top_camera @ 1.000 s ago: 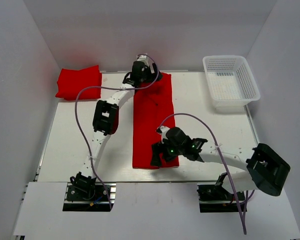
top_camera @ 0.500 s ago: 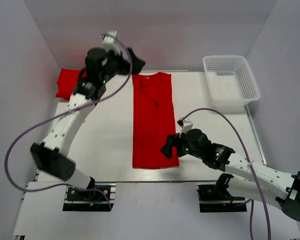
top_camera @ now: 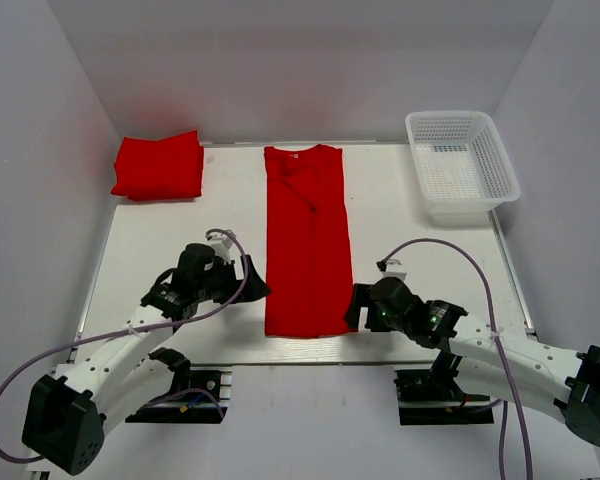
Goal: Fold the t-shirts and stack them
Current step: Grab the bottom of the folded rectangular tshirt with both arms
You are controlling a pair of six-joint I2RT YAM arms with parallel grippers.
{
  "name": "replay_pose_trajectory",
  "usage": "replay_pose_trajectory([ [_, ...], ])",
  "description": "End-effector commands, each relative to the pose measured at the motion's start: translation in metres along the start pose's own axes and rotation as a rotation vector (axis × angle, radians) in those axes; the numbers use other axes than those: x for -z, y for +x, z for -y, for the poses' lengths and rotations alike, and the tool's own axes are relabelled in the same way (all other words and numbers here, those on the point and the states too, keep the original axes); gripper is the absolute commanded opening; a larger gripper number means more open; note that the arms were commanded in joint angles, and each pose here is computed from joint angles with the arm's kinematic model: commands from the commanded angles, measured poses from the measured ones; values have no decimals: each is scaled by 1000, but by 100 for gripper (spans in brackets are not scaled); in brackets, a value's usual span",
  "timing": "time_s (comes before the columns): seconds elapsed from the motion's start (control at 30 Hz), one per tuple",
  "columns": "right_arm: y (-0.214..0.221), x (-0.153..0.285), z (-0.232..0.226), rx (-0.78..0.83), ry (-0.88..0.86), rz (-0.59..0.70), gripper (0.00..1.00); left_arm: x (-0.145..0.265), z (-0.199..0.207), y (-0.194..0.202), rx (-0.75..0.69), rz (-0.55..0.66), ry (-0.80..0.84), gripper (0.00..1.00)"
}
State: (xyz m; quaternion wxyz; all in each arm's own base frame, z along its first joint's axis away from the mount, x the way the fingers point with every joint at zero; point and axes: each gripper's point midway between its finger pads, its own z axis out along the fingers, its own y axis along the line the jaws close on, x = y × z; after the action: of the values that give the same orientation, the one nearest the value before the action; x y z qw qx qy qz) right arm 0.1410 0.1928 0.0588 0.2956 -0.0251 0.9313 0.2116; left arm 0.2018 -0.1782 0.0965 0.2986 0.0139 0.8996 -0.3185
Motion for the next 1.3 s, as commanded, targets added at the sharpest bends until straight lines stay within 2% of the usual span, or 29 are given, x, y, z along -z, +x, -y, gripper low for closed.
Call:
replay_pose_trajectory([
  [0.0, 9, -5, 7, -63, 21, -9, 90, 3, 2, 10, -6, -24, 2, 100],
  [0.2, 8, -13, 10, -80, 44, 4, 90, -14, -11, 68, 16, -197, -9, 100],
  [0.3, 9, -17, 7, -78, 37, -5, 90, -18, -7, 88, 20, -232, 7, 100],
  [0.4, 15, -22, 8, -79, 48, -34, 90, -18, -15, 99, 11, -241, -64, 100],
  [0.5, 19, -25, 3, -80, 26, -50, 90, -21, -16, 105, 2, -249, -88, 95],
  [0.6, 26, -28, 3, -81, 29, -83, 88, -26, -15, 119, -23, -312, -129, 86],
  [0.63, 28, -29, 3, -86, 28, -93, 86, -26, -17, 124, -52, -328, -155, 78],
  [0.67, 29, -30, 4, -86, 27, -93, 84, -26, -19, 128, -55, -343, -179, 75],
  [0.7, 30, -31, 3, -101, 24, -98, 78, -29, -20, 127, -62, -337, -197, 71],
  [0.73, 33, -31, 2, -106, 19, -110, 76, -30, -25, 134, -71, -360, -223, 62],
  [0.8, 37, -31, 0, -111, 1, -120, 69, -30, -27, 141, -81, -378, -239, 54],
  [0.83, 37, -30, -1, -112, -6, -121, 61, -29, -28, 145, -78, -394, -250, 49],
  [0.9, 41, -30, 0, -115, -10, -137, 50, -29, -28, 146, -72, -390, -255, 46],
  [0.93, 43, -29, 1, -117, -12, -139, 38, -29, -29, 145, -61, -379, -266, 43],
  [0.97, 43, -29, 1, -119, -16, -138, 33, -30, -28, 145, -57, -375, -270, 36],
  [1.03, 42, -28, 1, -122, -24, -131, 23, -26, -31, 144, -50, -369, -288, 32],
  [1.1, 40, -26, -1, -114, -38, -120, 3, -25, -26, 140, -58, -346, -269, 23],
  [1.13, 40, -26, 1, -117, -30, -113, 0, -26, -25, 138, -51, -332, -270, 17],
  [1.17, 38, -25, 1, -119, -34, -106, 0, -25, -23, 136, -51, -326, -263, 8],
  [1.2, 36, -23, -1, -109, -47, -99, 0, -26, -18, 132, -50, -317, -252, 2],
  [1.27, 32, -22, -4, -103, -56, -86, 0, -27, -12, 123, -62, -294, -241, 0],
])
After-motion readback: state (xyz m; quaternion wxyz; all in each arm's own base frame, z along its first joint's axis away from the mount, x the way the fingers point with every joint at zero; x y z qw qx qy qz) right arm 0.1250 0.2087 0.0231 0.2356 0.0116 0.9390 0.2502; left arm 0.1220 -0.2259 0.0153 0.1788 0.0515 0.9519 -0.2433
